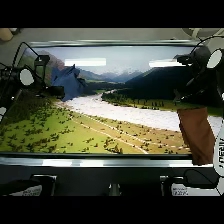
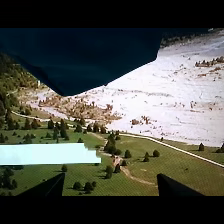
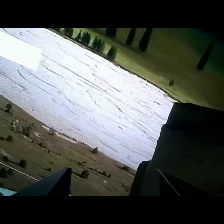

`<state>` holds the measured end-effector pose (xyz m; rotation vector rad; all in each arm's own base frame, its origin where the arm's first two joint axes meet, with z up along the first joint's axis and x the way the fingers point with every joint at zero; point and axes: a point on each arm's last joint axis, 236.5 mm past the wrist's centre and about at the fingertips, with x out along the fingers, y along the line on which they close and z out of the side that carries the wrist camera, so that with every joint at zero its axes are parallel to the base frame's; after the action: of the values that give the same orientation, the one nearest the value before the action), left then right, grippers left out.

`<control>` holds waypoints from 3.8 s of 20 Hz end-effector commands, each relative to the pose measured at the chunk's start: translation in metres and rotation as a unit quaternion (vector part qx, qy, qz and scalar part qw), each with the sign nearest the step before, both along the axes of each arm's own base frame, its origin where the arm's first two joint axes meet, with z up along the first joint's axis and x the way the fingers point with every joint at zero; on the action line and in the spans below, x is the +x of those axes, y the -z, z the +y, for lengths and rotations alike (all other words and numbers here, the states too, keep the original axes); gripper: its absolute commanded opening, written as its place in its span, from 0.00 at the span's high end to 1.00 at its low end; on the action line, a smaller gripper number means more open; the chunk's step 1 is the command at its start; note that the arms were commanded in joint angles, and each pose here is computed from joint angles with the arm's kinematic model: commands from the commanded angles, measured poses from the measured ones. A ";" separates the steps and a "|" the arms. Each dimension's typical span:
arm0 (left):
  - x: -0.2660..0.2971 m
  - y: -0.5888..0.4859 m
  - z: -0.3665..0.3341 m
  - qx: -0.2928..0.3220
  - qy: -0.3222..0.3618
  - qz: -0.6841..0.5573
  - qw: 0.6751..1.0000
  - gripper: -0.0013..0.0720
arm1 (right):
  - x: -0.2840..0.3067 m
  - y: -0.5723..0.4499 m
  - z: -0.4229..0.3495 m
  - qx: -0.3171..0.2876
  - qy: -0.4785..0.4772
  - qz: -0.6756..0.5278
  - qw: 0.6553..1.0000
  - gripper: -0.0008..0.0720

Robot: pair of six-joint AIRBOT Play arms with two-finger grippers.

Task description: Fold the shirts.

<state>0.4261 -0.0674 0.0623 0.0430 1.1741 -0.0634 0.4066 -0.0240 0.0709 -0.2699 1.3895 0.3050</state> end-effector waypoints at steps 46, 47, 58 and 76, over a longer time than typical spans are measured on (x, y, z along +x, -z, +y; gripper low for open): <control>0.016 -0.355 -0.086 -0.168 0.116 -0.438 0.876 0.95 | 0.011 -0.243 0.008 -0.049 -0.052 -0.391 0.918 0.27; -0.015 -0.386 -0.103 -0.187 0.138 -0.471 0.851 0.95 | -0.005 -0.258 0.009 -0.052 -0.053 -0.405 0.911 0.27; -0.047 -0.233 -0.218 -0.220 0.228 -0.281 0.906 0.95 | -0.102 -0.265 0.016 -0.052 -0.058 -0.353 0.933 0.35; -0.099 0.099 -0.196 -0.173 0.103 0.095 0.975 0.95 | -0.115 0.109 0.155 0.313 -0.024 0.082 0.946 0.22</control>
<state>0.3304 -0.2714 -0.0327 -0.1679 1.3032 -0.4637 0.3174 0.0970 -0.0050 0.0994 1.3530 0.7208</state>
